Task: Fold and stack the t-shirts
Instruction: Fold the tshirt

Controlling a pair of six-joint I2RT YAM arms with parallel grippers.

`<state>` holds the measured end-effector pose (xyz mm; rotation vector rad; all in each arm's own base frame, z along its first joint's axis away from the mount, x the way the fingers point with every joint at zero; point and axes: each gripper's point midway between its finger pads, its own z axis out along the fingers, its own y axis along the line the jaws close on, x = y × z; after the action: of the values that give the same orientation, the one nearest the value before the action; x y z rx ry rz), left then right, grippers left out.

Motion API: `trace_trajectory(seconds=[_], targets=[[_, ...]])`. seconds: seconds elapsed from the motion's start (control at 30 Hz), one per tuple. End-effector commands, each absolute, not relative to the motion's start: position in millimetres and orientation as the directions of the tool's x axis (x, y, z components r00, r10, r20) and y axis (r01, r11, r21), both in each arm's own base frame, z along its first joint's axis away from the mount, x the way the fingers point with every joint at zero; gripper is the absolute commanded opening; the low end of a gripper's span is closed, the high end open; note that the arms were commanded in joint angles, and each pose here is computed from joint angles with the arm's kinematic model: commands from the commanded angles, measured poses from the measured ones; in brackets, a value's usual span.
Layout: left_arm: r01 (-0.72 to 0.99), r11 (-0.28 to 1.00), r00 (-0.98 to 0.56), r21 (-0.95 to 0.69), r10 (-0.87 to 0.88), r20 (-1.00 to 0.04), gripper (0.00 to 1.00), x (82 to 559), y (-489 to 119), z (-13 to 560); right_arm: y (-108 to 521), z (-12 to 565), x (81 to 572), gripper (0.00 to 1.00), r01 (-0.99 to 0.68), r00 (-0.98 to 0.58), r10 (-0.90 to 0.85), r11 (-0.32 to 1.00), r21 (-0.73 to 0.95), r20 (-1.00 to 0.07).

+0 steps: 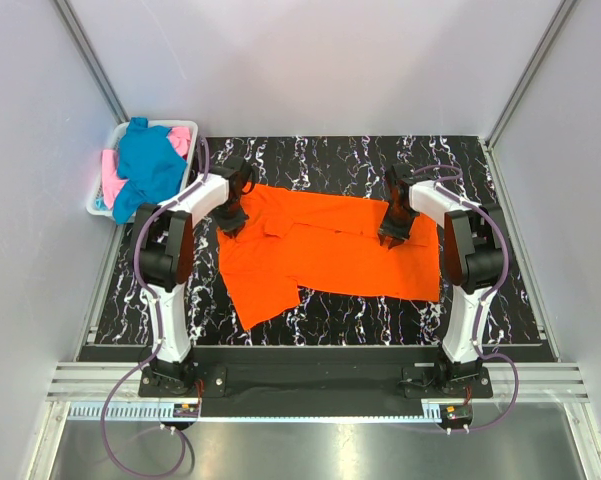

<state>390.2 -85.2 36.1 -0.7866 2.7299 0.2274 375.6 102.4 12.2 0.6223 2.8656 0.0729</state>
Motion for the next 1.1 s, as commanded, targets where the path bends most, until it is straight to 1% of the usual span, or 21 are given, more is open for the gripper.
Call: trace_trajectory(seconds=[0.0,0.17,0.5,0.8,0.9,0.93,1.03,1.07], targets=[[-0.517,0.856,-0.801,-0.017,-0.491,-0.343,0.18,397,-95,57,92,-10,360,0.34,0.41,-0.903,0.406,0.912,-0.002,-0.143],[-0.508,0.861,-0.81,-0.03,-0.489,-0.324,0.2,396,-100,52,92,-10,360,0.34,0.411,-0.902,0.407,0.912,0.001,-0.141],[-0.497,0.867,-0.813,-0.04,-0.482,-0.327,0.25,395,-101,50,94,-11,359,0.34,0.411,-0.902,0.407,0.912,0.007,-0.141],[-0.497,0.868,-0.826,-0.02,-0.48,-0.296,0.25,393,-102,31,93,-8,360,0.34,0.408,-0.903,0.405,0.913,0.009,-0.146],[-0.494,0.869,-0.83,-0.013,-0.476,-0.289,0.23,393,-102,26,94,-8,360,0.34,0.408,-0.902,0.405,0.913,0.01,-0.15],[-0.494,0.869,-0.832,-0.01,-0.476,-0.286,0.19,392,-102,25,94,-8,360,0.34,0.408,-0.902,0.405,0.913,0.01,-0.149],[-0.493,0.87,-0.834,-0.002,-0.474,-0.283,0.12,392,-101,21,93,-7,361,0.34,0.407,-0.902,0.403,0.914,0.011,-0.152],[-0.494,0.87,-0.835,0.002,-0.473,-0.28,0.07,392,-101,20,93,-7,361,0.34,0.408,-0.902,0.405,0.913,0.011,-0.152]])
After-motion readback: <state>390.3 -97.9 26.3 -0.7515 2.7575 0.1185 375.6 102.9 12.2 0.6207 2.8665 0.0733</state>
